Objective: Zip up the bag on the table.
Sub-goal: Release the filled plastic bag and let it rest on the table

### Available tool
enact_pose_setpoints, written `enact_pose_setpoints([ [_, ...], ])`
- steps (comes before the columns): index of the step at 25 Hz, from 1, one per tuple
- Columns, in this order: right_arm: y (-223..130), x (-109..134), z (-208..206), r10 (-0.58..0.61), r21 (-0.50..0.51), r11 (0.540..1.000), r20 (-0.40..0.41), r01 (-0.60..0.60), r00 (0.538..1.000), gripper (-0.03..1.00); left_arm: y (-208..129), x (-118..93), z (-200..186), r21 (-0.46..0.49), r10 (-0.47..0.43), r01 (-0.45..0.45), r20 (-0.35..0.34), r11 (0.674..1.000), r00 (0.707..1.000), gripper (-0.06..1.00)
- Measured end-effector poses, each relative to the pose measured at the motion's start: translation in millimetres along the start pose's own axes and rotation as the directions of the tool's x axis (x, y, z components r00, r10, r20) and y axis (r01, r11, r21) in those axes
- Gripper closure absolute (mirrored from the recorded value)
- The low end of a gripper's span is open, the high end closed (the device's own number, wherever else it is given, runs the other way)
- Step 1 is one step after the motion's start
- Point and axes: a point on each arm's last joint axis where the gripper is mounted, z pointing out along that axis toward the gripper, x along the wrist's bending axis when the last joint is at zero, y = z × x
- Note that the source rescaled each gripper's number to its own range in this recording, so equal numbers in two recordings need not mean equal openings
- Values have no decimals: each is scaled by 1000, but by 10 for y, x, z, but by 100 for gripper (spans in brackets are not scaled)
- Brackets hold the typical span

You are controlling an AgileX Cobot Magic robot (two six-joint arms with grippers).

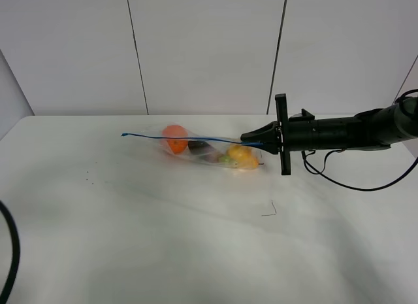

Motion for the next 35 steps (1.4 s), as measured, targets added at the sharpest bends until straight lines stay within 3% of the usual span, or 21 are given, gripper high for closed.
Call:
enact_pose_setpoints([
  [7, -1, -1, 0, 0, 1, 1000, 1, 0, 1000, 97, -256, -58, -117, -193, 16, -6, 47, 981, 999, -5],
  [25, -1, -1, 0, 0, 1, 1000, 1, 0, 1000, 97, -282, -59, -133, -215, 0, 7, 33, 977, 999, -5],
  [35, -1, -1, 0, 0, 1, 1000, 1, 0, 1000, 97, -536, -77, -292, -410, 8, 0, 19, 912, 1000, -5],
])
